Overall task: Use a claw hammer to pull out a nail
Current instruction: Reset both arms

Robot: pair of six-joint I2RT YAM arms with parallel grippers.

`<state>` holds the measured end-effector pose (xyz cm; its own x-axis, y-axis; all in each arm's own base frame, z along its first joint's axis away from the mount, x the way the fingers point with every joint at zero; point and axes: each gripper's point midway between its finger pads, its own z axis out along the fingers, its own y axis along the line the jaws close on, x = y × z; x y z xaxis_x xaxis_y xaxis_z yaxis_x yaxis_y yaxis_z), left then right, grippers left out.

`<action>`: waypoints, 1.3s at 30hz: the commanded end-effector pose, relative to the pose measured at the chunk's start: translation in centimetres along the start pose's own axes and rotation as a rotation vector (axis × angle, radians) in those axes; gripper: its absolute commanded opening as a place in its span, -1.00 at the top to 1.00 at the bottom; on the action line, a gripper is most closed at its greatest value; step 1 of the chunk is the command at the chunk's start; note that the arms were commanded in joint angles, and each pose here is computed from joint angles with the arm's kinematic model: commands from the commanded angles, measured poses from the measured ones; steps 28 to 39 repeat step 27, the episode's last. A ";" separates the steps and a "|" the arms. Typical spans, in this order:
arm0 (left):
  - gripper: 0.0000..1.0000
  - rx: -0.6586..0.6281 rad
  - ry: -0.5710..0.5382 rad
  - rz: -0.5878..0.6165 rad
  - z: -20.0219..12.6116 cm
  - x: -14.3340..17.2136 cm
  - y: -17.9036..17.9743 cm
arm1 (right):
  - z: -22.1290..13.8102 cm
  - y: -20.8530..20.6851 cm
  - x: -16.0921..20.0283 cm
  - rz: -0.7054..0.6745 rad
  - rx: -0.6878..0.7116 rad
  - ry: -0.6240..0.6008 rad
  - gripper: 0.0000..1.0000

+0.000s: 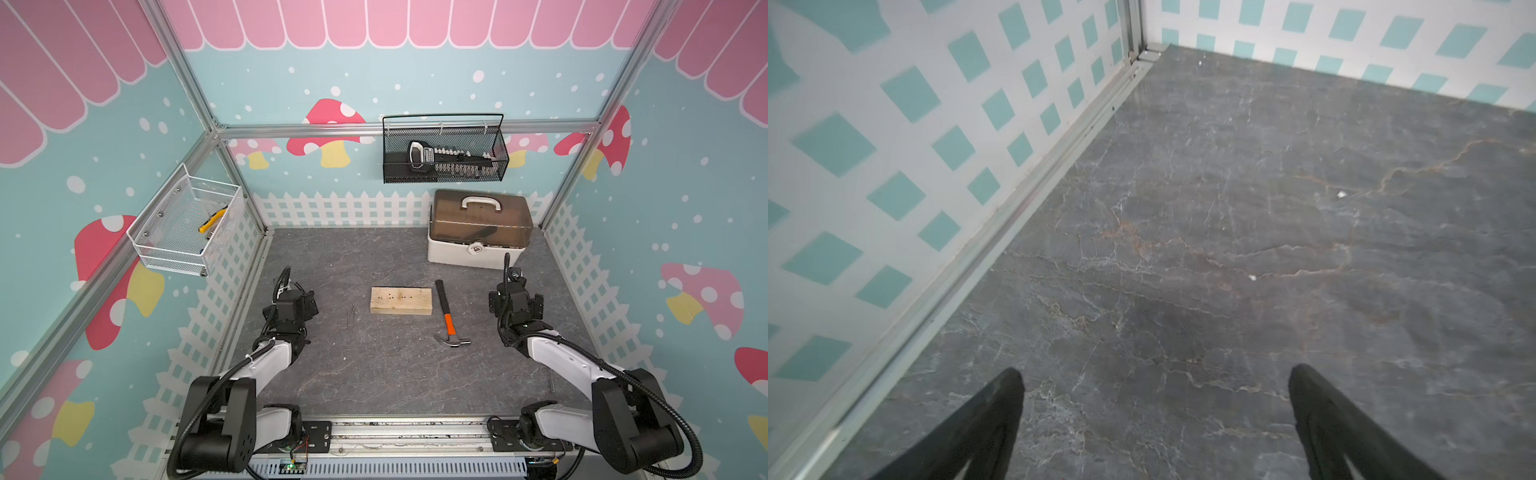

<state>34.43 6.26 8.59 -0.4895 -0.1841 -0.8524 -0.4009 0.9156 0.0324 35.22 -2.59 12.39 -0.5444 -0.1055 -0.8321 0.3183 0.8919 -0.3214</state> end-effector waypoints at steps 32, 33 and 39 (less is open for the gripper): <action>-0.98 0.307 -0.270 0.086 1.4 -4.4 -7.1 | 4.0 0.6 0.2 0.087 -0.133 -0.224 -0.99; -0.98 0.307 -0.270 0.086 1.4 -4.4 -7.1 | 4.0 0.6 0.2 0.087 -0.133 -0.224 -0.99; -0.98 0.307 -0.270 0.086 1.4 -4.4 -7.1 | 4.0 0.6 0.2 0.087 -0.133 -0.224 -0.99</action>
